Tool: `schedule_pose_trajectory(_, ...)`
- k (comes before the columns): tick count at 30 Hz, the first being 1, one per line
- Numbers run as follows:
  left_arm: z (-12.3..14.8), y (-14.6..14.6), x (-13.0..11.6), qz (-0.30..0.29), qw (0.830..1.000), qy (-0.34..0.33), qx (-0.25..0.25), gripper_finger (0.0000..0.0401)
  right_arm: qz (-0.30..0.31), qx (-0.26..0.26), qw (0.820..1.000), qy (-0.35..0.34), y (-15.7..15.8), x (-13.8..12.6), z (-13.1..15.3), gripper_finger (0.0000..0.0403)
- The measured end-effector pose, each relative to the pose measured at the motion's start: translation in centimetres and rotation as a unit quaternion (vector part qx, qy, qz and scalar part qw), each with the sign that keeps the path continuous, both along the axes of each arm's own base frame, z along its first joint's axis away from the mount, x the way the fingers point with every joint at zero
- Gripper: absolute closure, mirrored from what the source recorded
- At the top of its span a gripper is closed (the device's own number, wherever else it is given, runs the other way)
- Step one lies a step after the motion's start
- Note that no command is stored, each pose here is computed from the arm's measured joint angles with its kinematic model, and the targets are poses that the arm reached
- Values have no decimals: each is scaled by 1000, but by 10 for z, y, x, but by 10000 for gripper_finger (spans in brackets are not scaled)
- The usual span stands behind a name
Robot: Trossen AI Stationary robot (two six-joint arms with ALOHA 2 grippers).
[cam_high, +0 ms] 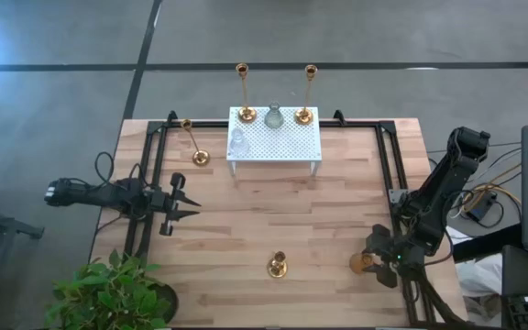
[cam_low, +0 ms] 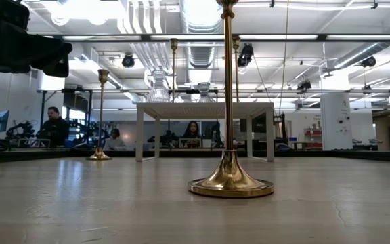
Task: Pick & Place candle stick holders
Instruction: Put the orange glass candle holder on the shelf
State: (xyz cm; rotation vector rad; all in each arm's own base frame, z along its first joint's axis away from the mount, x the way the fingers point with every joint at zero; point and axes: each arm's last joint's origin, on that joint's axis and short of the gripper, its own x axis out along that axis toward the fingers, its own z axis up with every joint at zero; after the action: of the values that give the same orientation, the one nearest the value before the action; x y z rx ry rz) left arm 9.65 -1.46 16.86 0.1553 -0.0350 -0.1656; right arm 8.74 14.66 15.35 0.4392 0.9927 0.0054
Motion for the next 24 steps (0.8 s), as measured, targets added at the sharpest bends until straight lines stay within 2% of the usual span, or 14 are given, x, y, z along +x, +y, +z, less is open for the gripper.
schedule_pose_trajectory(8,0,0,0,0,1000,0,0,304,-28,-23,999,-38,0,3,-4,180)
schedule_pose_trajectory(18,0,0,0,0,1000,0,0,304,-73,-69,989,-110,-4,6,-5,284)
schedule_pose_trajectory(24,0,0,0,0,1000,0,0,304,-114,-75,979,-153,-6,8,-3,284)
